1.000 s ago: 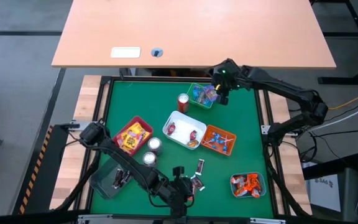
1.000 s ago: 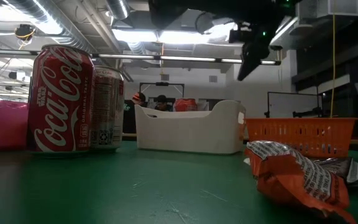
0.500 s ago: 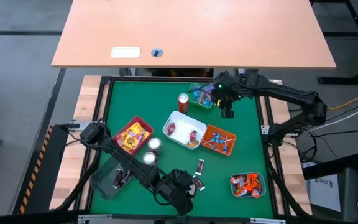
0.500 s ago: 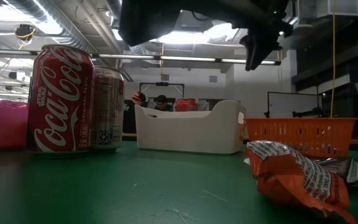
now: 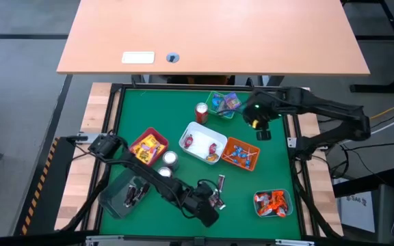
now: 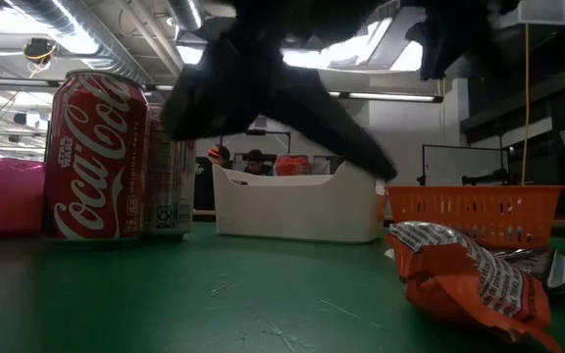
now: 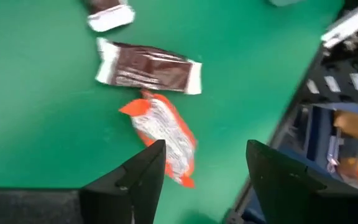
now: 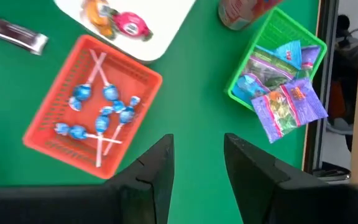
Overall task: Sort candy
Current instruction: Put the orange chocolate into the blue bin
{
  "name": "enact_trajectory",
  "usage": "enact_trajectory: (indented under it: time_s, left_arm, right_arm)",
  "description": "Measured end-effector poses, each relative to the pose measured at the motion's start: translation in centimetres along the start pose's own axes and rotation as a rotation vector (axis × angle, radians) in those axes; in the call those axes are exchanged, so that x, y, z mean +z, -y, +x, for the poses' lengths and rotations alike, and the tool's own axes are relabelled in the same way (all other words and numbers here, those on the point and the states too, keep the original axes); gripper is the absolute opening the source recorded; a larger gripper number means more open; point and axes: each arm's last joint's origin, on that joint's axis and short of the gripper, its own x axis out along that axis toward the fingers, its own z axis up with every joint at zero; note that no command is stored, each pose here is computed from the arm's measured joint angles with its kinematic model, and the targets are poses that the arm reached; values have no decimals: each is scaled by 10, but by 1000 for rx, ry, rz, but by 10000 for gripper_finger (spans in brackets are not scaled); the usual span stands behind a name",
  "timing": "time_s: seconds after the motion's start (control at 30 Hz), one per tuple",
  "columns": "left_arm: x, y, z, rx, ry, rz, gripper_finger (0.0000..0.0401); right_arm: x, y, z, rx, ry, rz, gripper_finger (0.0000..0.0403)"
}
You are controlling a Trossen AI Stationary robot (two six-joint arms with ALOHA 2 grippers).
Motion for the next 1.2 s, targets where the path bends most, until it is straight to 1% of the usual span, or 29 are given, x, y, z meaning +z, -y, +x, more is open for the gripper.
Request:
enact_trajectory:
  time_s: [0.2, 0.27, 0.47, 0.53, 0.7, 0.8, 0.93, 1.03, 1.2]
  left_arm:
    - [7, -6, 5, 26, -2, -68, 210]
    - [9, -8, 6, 34, -18, -75, 209]
    - [7, -10, 7, 55, -51, -119, 209]
    - [4, -11, 11, 56, -68, -137, 209]
    - [-6, -20, 31, 73, -139, -171, 209]
    - [-6, -19, 38, 34, -137, -177, 209]
    - [-7, -20, 40, 36, -133, -170, 207]
    - [-7, -20, 40, 40, -124, -159, 194]
    - [-7, -21, 41, 39, -120, -147, 145]
  right_arm:
    - [-8, -21, -24, 14, 79, 11, 140]
    - [-10, -27, -31, 22, 105, 11, 140]
    - [-14, -48, -44, 64, 164, -12, 140]
    - [-14, -55, -47, 80, 174, -23, 140]
    - [-13, -70, -49, 118, 178, -70, 140]
    - [-13, -77, -50, 136, 185, -95, 140]
    - [-13, -84, -52, 154, 191, -111, 140]
    - [-13, -88, -52, 159, 191, -106, 140]
    - [-14, -97, -47, 176, 187, -137, 140]
